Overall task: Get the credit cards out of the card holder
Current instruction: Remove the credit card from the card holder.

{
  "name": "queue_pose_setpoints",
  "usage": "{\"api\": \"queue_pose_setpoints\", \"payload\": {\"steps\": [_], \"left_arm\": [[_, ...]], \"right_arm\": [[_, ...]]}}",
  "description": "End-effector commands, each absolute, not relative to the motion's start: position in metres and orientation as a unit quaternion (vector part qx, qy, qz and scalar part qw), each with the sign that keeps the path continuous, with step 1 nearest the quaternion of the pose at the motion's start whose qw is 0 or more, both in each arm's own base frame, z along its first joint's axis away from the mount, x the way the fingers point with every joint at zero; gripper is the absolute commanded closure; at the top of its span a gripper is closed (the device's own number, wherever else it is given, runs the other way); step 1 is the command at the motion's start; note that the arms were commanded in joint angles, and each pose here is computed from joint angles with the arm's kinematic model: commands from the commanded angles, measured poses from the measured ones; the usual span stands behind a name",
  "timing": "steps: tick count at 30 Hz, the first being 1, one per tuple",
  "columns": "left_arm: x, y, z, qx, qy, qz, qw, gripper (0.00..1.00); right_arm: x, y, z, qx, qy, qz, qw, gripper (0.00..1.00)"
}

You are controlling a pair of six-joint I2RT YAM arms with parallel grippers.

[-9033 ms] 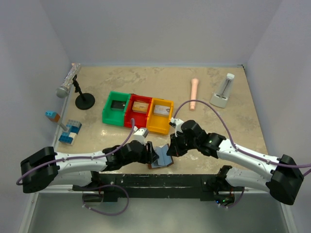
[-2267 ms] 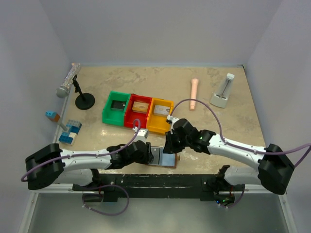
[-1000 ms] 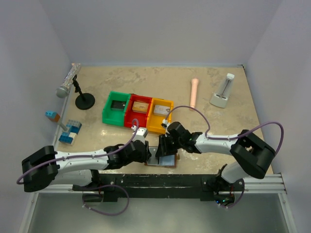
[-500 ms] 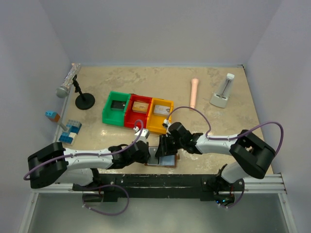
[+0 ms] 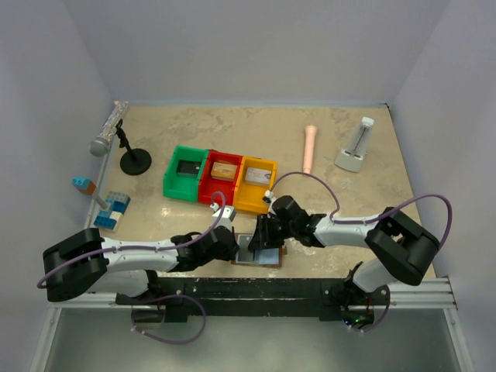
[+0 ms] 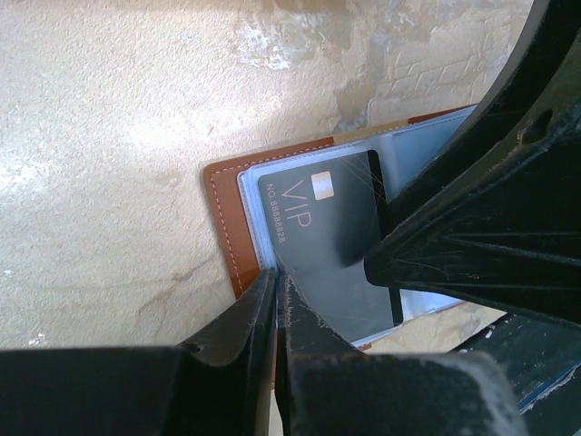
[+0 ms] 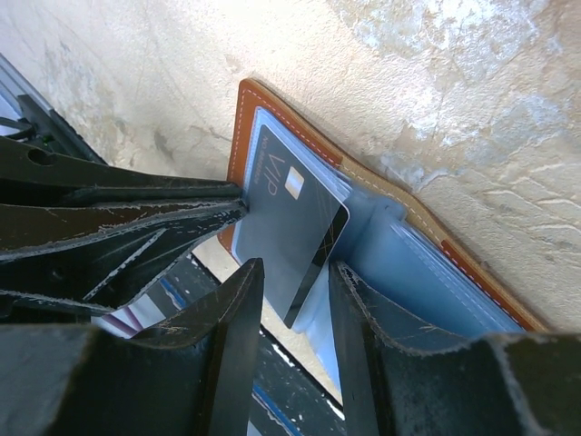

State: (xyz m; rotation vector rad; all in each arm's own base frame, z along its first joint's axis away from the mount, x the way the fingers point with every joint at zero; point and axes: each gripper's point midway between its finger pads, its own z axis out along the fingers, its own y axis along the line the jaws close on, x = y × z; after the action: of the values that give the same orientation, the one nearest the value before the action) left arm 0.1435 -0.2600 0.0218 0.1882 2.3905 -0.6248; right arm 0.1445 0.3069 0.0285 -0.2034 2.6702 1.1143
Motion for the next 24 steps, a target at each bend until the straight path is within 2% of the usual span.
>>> {"api": "queue_pose_setpoints", "payload": {"steps": [1,6,17,24], "left_arm": [[0.140,-0.268,0.022,0.064,0.908,-0.265,0.318,0.94],[0.138,-0.267,0.020,0.063,0.908,-0.268,0.316,0.96],[0.136,-0.264,0.017,0.058,0.910,-0.268,0.312,0.98],[0.137,-0.261,0.017,0.054,0.910,-0.264,0.314,0.97]], "right_arm": [[0.149,0.311,0.034,-0.059,0.904,0.401,0.132,0.60],[0.151,0.309,0.040,-0.052,0.900,0.409,0.144,0.64],[0.153,0.306,0.049,-0.046,0.890,0.423,0.164,0.85],[0.153,0.305,0.049,-0.046,0.890,0.423,0.165,0.93]]}}
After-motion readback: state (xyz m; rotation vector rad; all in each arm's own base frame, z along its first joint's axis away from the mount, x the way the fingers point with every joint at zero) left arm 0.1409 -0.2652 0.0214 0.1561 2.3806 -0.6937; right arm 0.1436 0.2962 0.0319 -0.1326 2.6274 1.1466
